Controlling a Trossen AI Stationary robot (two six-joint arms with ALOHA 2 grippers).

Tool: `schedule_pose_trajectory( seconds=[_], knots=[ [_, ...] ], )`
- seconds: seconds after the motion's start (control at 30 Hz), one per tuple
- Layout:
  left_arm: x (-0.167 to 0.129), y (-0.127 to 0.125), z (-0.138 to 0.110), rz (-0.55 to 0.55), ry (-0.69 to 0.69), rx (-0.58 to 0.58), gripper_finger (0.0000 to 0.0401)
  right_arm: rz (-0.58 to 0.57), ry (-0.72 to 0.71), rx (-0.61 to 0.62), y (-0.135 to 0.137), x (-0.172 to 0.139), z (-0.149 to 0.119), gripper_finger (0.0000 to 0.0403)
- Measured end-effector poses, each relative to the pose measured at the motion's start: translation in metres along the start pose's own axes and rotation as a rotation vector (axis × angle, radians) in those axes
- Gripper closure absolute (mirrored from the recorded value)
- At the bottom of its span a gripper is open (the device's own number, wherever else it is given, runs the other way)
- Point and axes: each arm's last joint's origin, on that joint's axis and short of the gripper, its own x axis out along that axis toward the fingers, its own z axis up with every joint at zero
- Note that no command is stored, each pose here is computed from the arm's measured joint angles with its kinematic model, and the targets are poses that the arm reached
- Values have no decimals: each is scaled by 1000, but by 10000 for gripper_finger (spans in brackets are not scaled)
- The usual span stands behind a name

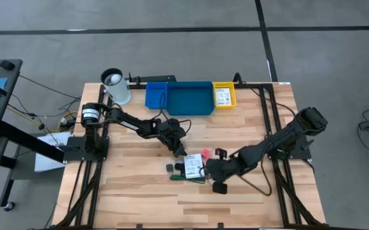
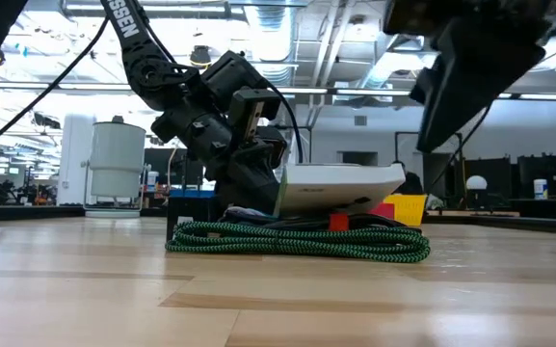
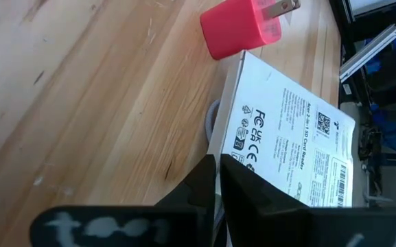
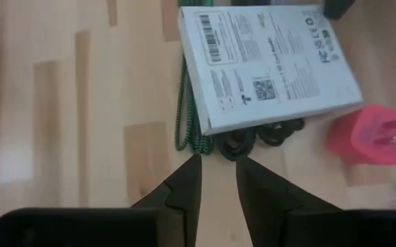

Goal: Pick and place items into bin
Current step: Put the white card reader box into the yellow bin

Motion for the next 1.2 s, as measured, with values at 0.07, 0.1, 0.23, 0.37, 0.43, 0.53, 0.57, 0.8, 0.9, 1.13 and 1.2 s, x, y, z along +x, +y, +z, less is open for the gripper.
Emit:
schedule_pose_trajectory(
  seconds=[0.07,0.1,0.23,0.37,0.43,0.53,0.57,0.8,0.9,1.13,1.2],
  knots=[
    [0,0,0,1,0,0,392,-45,36,-21,2,1,5,328],
    [0,0,0,1,0,0,392,-69,52,-40,4,4,9,333],
    [0,0,0,0,0,0,392,-106,131,-153,13,14,17,354],
    [0,0,0,2,2,-1,392,-99,146,-193,18,16,20,370],
    [0,1,-1,4,4,0,392,-99,147,-175,17,14,21,374],
    [0,1,-1,9,10,0,392,-97,158,-119,16,14,20,372],
    [0,1,-1,8,9,2,392,-89,172,-96,16,13,19,369],
    [0,1,-1,9,10,2,392,-125,236,123,12,-12,10,342],
    [0,1,-1,10,9,2,392,-123,214,205,16,-26,7,326],
    [0,1,-1,12,7,3,392,-150,60,461,32,-44,2,276],
    [0,1,-1,12,8,6,392,-148,34,533,36,-42,1,259]
  ],
)
